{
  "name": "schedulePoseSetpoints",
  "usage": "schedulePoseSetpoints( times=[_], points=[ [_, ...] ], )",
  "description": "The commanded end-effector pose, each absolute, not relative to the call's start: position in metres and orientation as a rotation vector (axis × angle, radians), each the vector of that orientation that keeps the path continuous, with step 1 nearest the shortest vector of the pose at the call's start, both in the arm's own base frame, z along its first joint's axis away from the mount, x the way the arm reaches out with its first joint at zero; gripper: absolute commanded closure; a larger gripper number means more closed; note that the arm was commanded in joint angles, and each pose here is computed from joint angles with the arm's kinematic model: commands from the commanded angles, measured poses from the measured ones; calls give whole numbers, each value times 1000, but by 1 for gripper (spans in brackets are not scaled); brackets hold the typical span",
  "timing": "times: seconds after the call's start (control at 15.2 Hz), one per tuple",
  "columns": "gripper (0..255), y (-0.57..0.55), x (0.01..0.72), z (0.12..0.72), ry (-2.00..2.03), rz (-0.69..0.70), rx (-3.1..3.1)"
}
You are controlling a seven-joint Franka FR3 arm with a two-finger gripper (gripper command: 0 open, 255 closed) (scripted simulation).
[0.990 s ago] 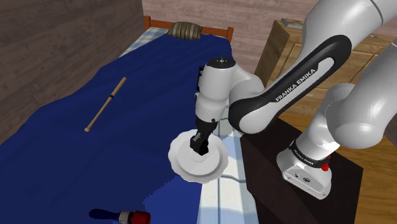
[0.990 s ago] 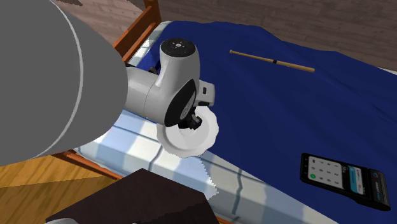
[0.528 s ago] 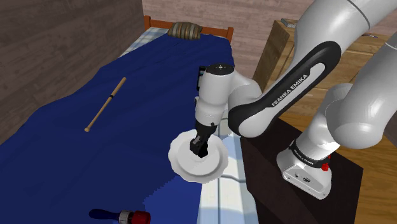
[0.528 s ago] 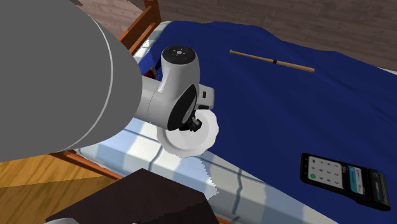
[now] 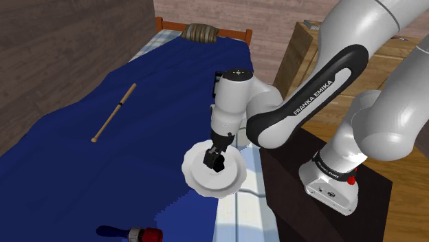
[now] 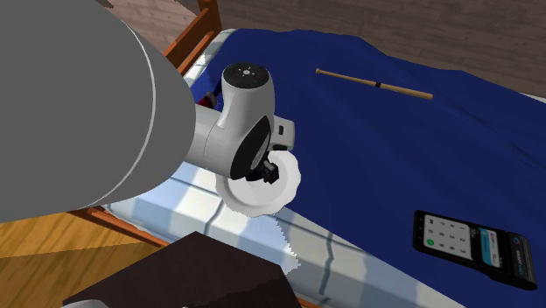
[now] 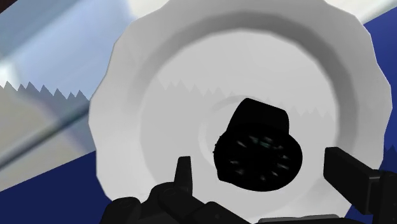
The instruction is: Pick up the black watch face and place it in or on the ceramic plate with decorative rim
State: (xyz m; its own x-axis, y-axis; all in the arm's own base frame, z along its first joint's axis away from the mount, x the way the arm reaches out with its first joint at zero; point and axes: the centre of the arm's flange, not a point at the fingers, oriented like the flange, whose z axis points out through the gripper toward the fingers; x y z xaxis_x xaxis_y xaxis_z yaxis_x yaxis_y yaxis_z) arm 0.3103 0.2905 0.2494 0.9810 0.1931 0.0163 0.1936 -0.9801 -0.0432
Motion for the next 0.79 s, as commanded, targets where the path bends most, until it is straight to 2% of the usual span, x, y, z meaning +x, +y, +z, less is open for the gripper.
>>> schedulePoseSetpoints(
  times=[0.0,0.26,0.73],
  points=[
    [0,290,310,249,-301,-19,-3082],
    [0,288,310,299,-301,-19,-3082],
    [0,288,310,299,-301,-19,-3082]
  ],
)
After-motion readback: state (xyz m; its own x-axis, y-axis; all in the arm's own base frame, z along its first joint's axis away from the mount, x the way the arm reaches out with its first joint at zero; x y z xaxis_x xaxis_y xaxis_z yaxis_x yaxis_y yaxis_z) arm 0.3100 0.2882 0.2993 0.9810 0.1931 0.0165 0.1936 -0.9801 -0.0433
